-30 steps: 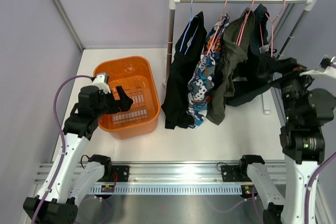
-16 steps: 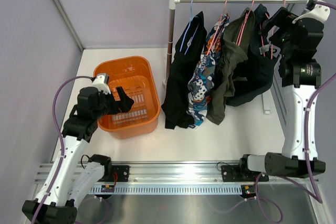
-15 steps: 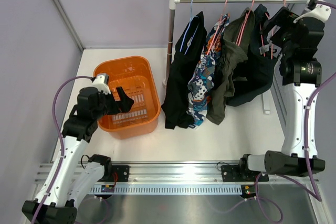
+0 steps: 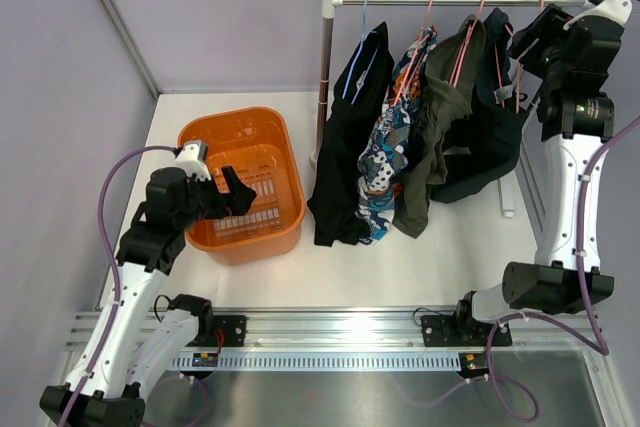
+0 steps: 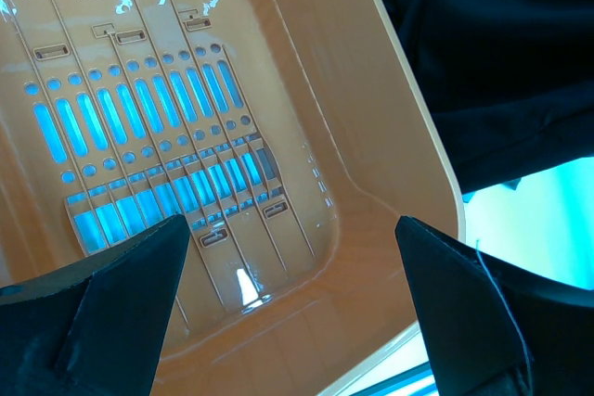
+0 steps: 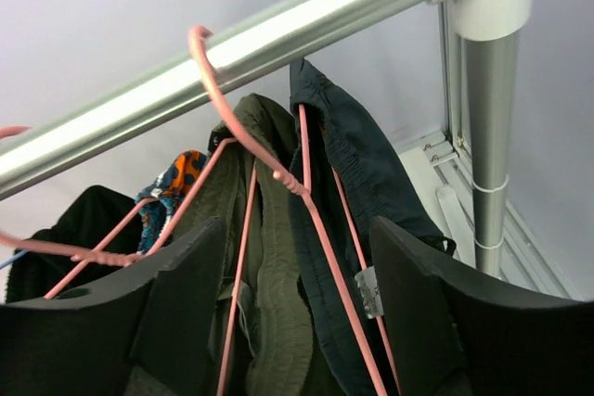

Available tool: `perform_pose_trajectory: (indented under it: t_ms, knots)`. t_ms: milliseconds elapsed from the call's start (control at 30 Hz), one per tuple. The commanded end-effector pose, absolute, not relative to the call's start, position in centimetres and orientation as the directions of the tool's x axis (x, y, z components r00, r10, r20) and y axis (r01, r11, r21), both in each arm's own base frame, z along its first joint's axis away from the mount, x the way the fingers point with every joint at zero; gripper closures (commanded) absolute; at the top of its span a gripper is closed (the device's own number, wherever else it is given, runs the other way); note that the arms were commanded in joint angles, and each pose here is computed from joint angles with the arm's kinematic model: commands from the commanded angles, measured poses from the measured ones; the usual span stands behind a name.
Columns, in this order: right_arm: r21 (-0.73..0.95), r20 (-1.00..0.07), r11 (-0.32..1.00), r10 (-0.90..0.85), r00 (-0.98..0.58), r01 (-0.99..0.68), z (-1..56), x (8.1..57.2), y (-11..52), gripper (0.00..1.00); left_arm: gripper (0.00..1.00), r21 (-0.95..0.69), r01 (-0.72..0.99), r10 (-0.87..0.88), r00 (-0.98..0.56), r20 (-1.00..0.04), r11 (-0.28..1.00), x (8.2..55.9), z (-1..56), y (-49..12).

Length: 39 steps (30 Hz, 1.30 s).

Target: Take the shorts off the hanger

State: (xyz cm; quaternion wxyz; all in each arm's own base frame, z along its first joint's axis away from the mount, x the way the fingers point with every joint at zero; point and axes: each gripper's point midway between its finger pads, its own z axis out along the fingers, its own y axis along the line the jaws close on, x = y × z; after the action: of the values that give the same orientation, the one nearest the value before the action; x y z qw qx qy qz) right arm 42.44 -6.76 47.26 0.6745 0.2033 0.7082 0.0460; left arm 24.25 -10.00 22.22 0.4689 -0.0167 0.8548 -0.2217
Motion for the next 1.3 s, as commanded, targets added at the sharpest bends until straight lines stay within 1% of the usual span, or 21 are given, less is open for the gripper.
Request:
perform_pose_trajectory:
  t_ms: [0,167,433,500,700,800,933,967,1067,1133,1267]
  knots:
    - [0.328,-0.943,0.926,0.332,0.012,0.190,48.1,43.5,-6.6,0.31,0.01,-0.391,0.244,-0.230,-0.501,-0.834,0.887,24.6,24.6,-10.6]
    - [0.310,-0.949,0.930,0.314,0.009,0.196,47.3,44.7,-7.0,0.31,0.01,-0.390,0.242,-0.228,-0.503,-0.834,0.889,24.6,24.5,-10.5]
    - [0.297,-0.953,0.935,0.303,-0.004,0.193,46.8,46.7,-7.3,0.40,0.01,-0.388,0.236,-0.228,-0.507,-0.831,0.891,24.6,24.4,-10.5]
    - [0.297,-0.952,0.941,0.304,-0.017,0.164,46.7,47.0,-6.8,0.42,0.01,-0.388,0.236,-0.228,-0.505,-0.832,0.891,24.6,24.4,-10.4]
    - [0.299,-0.953,0.942,0.304,-0.010,0.151,46.8,47.6,-6.7,0.45,0.01,-0.389,0.239,-0.228,-0.506,-0.832,0.890,24.6,24.4,-10.5]
    - [0.301,-0.951,0.942,0.308,-0.022,0.148,46.5,48.0,-6.7,0.49,0.01,-0.389,0.239,-0.228,-0.506,-0.832,0.890,24.6,24.4,-10.5]
    - [0.307,-0.949,0.941,0.313,-0.021,0.143,46.5,48.3,-6.6,0.60,0.01,-0.390,0.241,-0.228,-0.506,-0.832,0.889,24.5,24.4,-10.5]
    - [0.310,-0.948,0.940,0.316,-0.021,0.142,46.7,48.3,-6.6,0.65,0.01,-0.390,0.241,-0.228,-0.506,-0.832,0.889,24.5,24.4,-10.5]
    - [0.309,-0.947,0.940,0.318,-0.046,0.143,46.2,48.6,-6.5,0.73,0.01,-0.390,0.242,-0.228,-0.506,-0.832,0.888,24.5,24.4,-10.5]
    - [0.309,-0.946,0.940,0.319,-0.053,0.147,45.9,48.7,-6.6,0.73,0.01,-0.391,0.243,-0.227,-0.506,-0.832,0.888,24.4,24.4,-10.6]
    - [0.306,-0.946,0.940,0.317,-0.059,0.152,45.5,48.6,-6.6,0.71,0.01,-0.392,0.246,-0.227,-0.507,-0.831,0.887,24.4,24.4,-10.6]
